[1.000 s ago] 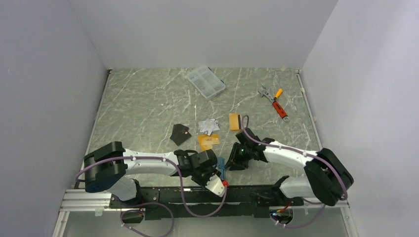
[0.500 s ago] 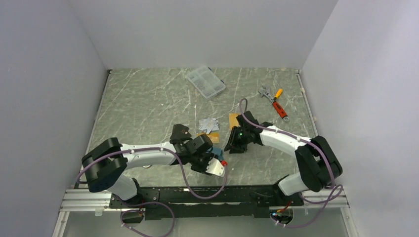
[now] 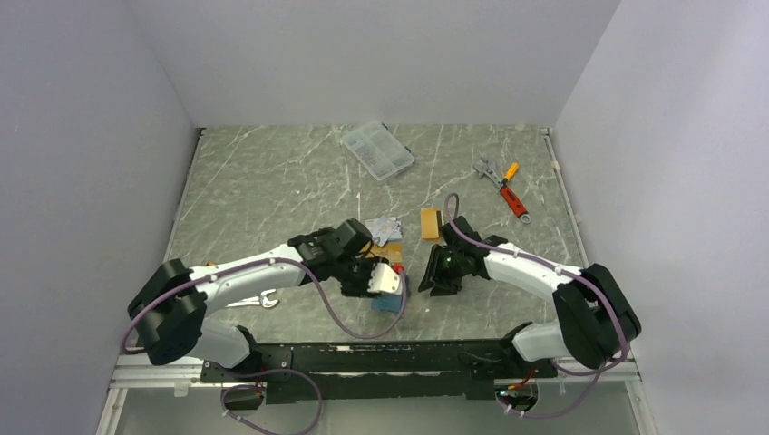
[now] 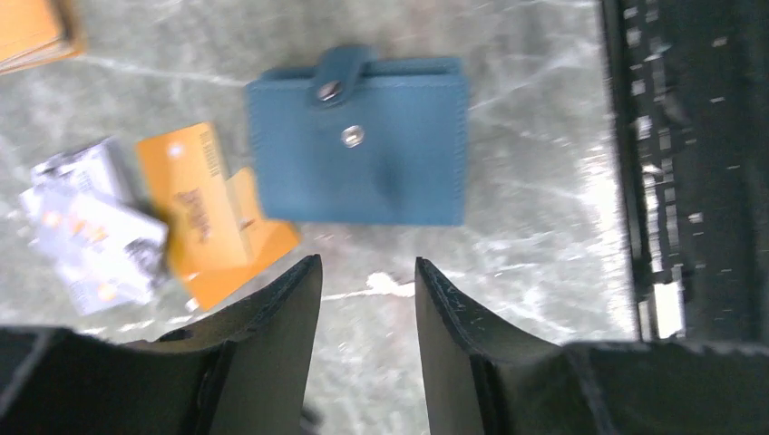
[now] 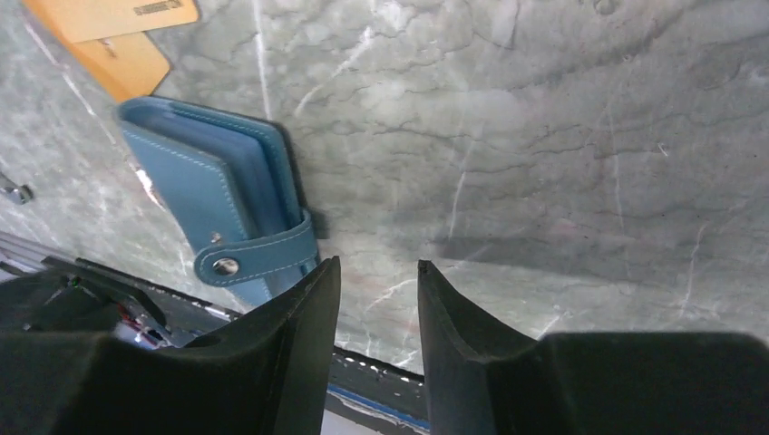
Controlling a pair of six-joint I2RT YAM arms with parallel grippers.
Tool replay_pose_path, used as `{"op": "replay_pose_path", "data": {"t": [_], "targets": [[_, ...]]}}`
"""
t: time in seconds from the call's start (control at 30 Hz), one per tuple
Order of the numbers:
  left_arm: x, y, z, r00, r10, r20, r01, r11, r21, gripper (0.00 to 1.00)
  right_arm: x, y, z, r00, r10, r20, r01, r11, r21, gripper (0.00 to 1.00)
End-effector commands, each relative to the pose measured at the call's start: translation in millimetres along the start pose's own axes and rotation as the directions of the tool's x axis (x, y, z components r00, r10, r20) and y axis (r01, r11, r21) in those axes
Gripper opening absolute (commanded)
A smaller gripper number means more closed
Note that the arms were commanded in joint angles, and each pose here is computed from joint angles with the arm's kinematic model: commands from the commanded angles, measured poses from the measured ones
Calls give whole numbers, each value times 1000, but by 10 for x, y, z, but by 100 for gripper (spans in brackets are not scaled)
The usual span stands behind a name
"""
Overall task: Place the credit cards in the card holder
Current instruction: Close the card holder at the center of the board.
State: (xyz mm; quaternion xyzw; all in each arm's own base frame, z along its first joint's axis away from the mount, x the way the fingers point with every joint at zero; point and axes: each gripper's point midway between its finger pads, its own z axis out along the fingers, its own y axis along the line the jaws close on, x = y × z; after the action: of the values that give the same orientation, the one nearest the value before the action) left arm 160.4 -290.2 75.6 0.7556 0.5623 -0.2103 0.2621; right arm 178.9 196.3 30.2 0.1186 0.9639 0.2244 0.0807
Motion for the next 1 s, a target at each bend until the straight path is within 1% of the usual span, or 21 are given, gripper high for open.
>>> {"op": "replay_pose_path", "data": {"t": [0.0, 0.13, 0.2, 0.37, 0.77, 0.9, 0.97], "targets": [[98, 268, -108, 996, 85, -38, -89, 990, -111, 48, -71, 63, 53, 1000, 15, 16, -15, 1000, -2, 38], [287, 337, 117, 993, 84, -83, -95, 987, -131, 45, -116, 100, 133, 1000, 13, 10, -13, 1000, -1, 31], [367, 346, 199, 990, 96, -105, -110, 985, -134, 41, -149, 109, 182, 1000, 22, 11, -22, 1000, 4, 29], [436, 298, 305, 982, 125, -139, -142, 983, -116, 36, -195, 230, 305, 999, 41, 6, -41, 999, -32, 23], [152, -79, 313, 987, 143, -67, -146, 988, -46, 37, -349, 447, 376, 1000, 11, 1, -11, 998, -65, 20], [110, -106, 295, 989, 140, -56, -142, 989, -39, 37, -364, 489, 386, 1000, 5, -2, -5, 997, -76, 19], [165, -70, 303, 987, 144, -77, -148, 987, -55, 36, -369, 481, 383, 1000, 2, 1, -2, 998, -68, 19]]}}
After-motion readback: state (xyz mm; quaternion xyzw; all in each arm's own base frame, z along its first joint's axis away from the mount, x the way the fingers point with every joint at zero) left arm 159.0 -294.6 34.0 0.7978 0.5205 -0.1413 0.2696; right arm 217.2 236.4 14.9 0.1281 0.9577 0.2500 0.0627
